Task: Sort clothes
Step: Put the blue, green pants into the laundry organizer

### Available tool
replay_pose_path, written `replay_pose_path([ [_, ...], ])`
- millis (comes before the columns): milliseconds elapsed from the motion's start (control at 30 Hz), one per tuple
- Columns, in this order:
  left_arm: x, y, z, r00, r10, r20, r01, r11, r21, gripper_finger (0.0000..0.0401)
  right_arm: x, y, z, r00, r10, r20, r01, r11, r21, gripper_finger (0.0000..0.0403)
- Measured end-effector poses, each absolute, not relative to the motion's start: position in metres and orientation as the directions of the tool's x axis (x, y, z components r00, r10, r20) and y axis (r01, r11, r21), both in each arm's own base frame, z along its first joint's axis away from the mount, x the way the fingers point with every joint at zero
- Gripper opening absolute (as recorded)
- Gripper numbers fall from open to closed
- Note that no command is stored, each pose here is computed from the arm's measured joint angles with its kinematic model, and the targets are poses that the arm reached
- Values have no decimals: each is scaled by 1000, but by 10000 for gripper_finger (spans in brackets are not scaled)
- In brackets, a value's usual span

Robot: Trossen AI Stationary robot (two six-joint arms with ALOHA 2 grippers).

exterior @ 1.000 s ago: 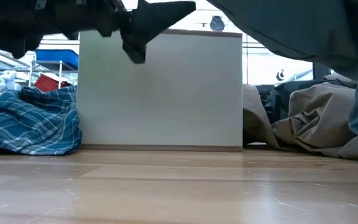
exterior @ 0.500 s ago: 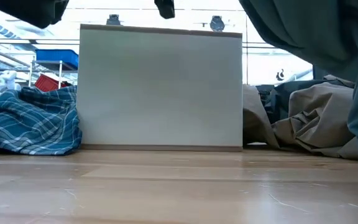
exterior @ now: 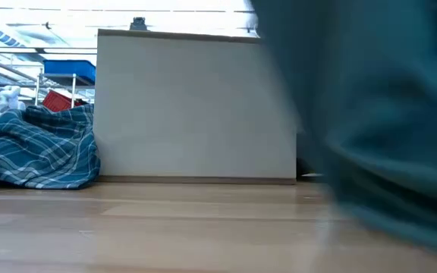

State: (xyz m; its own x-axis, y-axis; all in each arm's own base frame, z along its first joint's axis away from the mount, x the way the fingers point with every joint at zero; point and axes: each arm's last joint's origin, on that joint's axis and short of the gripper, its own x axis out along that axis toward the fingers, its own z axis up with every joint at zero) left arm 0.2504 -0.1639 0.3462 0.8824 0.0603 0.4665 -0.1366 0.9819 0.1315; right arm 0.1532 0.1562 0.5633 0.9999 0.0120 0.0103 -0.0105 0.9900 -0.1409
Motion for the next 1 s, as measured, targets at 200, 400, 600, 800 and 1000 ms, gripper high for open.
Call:
replay_pose_path([
  [200,205,-128,413,814,245,526,-332,940,76,7,140,114,581,980,-182,79,193,967,-166,8],
  [400,187,-100,495,763,264,590,-407,905,122,7,127,84,610,946,-153,287,226,944,-239,8],
  [600,180,-85,573,758,191,624,-392,898,201,7,111,68,632,860,-76,504,263,914,-310,5],
  [800,187,-80,620,772,100,627,-357,886,298,7,100,64,646,779,110,617,171,910,-378,4],
  [1000,203,-95,627,803,-81,591,-195,901,388,7,105,71,640,800,212,562,-22,945,-326,4],
])
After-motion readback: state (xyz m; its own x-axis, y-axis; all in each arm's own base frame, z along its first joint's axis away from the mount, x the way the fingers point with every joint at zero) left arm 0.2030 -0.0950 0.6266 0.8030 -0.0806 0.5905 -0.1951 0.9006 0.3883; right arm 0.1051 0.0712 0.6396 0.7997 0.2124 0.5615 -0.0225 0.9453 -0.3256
